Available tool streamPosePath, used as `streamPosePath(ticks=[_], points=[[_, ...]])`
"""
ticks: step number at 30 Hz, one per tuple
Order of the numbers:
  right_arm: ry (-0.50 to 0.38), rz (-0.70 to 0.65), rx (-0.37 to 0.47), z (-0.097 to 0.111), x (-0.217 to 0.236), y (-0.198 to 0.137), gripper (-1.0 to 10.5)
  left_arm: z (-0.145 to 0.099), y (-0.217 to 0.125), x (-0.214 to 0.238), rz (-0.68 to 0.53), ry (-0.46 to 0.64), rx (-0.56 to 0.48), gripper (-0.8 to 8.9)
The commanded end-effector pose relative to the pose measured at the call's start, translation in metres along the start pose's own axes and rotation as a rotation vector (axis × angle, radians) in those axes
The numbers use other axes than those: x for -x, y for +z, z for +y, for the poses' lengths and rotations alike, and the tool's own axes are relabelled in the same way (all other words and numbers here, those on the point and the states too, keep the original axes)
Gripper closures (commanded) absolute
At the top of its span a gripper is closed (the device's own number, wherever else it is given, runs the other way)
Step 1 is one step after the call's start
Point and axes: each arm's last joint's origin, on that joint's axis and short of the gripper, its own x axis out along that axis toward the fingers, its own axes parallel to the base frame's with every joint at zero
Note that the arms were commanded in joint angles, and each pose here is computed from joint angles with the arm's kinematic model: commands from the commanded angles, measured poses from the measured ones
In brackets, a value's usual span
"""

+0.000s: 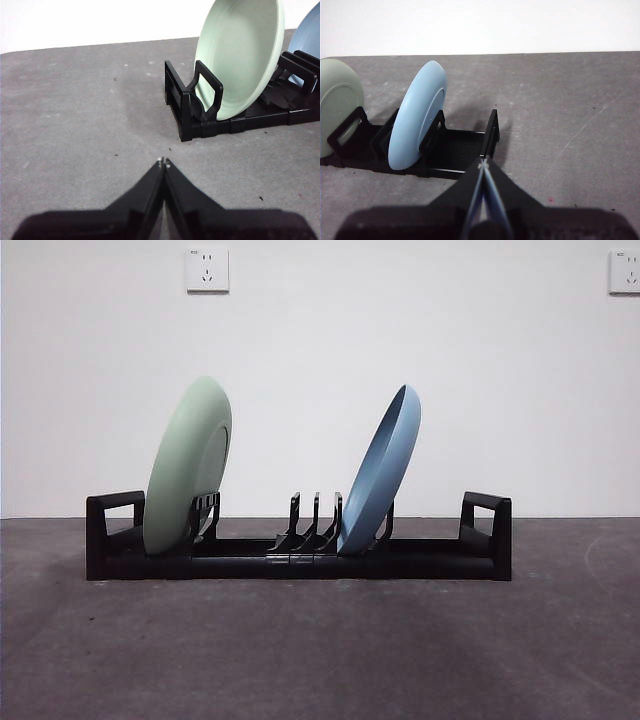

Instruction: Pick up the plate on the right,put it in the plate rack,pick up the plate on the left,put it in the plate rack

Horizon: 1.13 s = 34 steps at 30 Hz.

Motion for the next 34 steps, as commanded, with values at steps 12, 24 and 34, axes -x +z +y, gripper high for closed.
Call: streamPosePath(ticks=[12, 24, 34], points=[[-0.100, -0.100, 0.107, -0.009, 0.021, -0.023, 9.5, 0.000, -0.004, -0.002, 0.006, 0.004, 0.011, 8.17], [-0.151, -0.197, -0.025, -0.022, -0.003, -0.114, 9.5, 0.000, -0.004, -0.002, 0.006, 0.004, 0.011, 8.17], [-0.122, -0.117, -0.089, -0.023, -0.017, -0.143, 9.5, 0.000, -0.004, -0.002, 0.005, 0.003, 0.011, 8.17]])
